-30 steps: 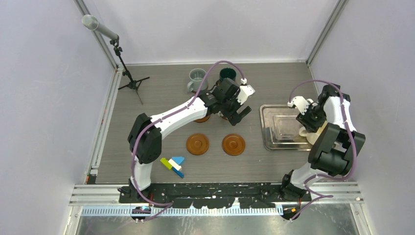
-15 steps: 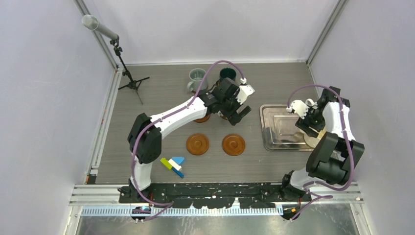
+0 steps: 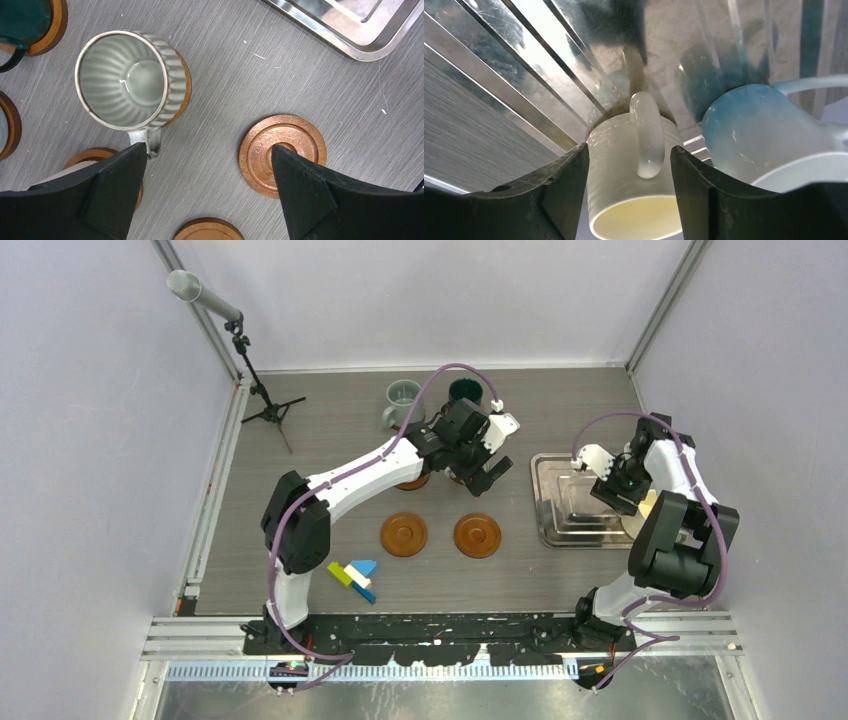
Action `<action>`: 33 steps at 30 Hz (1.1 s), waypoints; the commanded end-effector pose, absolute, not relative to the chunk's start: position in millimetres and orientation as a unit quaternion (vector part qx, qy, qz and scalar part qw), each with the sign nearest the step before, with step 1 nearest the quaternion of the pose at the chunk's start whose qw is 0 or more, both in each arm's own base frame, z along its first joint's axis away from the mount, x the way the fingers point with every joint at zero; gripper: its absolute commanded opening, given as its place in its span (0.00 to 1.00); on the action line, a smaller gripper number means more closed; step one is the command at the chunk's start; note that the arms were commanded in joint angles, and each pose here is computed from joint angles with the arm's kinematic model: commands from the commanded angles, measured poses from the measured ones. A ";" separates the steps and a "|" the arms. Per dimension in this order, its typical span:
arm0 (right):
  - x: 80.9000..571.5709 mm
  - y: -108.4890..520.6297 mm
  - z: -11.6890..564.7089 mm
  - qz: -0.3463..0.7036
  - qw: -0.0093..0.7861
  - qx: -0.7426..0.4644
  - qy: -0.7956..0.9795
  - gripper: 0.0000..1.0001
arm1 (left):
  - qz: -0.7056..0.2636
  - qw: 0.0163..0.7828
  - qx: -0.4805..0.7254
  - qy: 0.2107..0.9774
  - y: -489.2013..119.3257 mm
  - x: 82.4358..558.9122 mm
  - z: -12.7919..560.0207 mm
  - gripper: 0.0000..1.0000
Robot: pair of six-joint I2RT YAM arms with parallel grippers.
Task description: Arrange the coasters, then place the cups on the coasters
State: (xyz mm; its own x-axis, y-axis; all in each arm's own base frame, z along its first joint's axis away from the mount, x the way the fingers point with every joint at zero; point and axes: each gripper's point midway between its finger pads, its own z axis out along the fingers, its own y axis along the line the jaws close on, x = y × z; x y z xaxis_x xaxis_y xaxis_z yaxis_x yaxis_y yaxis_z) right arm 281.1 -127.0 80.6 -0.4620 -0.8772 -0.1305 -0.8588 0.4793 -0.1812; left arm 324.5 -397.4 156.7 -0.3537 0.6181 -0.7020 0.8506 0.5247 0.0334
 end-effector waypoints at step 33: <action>311.2 13.1 88.3 0.015 0.143 -0.616 0.774 0.14 | -0.226 0.335 0.389 0.828 -389.5 341.4 170.2 0.94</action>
